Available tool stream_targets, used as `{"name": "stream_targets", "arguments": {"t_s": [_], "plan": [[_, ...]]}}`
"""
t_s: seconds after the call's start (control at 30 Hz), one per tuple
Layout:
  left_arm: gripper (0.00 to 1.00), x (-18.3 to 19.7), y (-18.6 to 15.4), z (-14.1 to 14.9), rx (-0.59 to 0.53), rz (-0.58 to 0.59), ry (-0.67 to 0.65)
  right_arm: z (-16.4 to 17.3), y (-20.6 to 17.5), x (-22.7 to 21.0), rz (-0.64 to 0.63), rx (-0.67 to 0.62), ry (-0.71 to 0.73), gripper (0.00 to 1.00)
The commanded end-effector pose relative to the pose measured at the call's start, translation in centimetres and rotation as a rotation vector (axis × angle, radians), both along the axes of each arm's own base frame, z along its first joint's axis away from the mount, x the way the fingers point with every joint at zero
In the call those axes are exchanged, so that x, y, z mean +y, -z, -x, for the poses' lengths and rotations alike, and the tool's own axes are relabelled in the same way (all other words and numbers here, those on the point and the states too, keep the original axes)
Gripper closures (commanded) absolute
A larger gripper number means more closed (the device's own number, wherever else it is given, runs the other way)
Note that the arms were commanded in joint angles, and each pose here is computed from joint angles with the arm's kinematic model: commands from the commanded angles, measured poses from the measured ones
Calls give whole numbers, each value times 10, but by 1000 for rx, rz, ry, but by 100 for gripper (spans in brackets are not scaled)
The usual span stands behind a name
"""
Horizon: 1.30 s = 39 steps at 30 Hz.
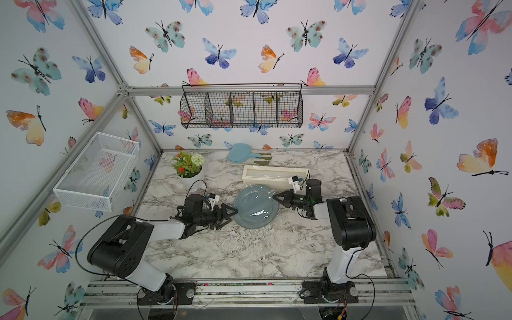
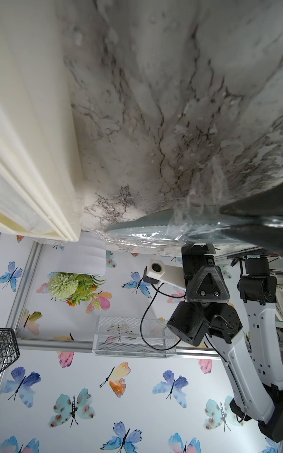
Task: Wrap the plate with plastic wrap
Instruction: Cover the plate with plastic wrap.
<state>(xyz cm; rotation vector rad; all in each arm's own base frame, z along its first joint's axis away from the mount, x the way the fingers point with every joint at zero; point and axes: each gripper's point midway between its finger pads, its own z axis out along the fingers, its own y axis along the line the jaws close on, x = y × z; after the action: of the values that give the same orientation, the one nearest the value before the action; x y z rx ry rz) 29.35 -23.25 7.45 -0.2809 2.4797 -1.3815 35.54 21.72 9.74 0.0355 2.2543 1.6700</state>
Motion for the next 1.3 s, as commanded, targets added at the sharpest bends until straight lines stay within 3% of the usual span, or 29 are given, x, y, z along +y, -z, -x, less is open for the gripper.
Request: {"name": "stream_targets", "arguments": {"t_s": [0.0,0.07,0.2,0.33,0.53,1.03,1.27], "plan": [[24,32,1,-7,-88,-304,0,3,-32,5,-57,-91,-74,97],[24,24,-26,-18,-187,-328,54,5,-30,5,-54,-89,-82,97],[25,-11,-74,-28,-359,-251,206,7,-30,5,-57,-96,-96,98],[24,-35,-89,-48,-436,-227,300,11,-31,6,-63,-99,-115,97],[26,-59,-65,-71,-352,-209,404,17,-33,7,-77,-111,-141,98],[32,-68,-44,-84,-294,-176,411,24,-42,8,-99,-136,-169,97],[29,-58,-33,-89,-288,-221,394,25,-48,8,-109,-150,-183,98]]}}
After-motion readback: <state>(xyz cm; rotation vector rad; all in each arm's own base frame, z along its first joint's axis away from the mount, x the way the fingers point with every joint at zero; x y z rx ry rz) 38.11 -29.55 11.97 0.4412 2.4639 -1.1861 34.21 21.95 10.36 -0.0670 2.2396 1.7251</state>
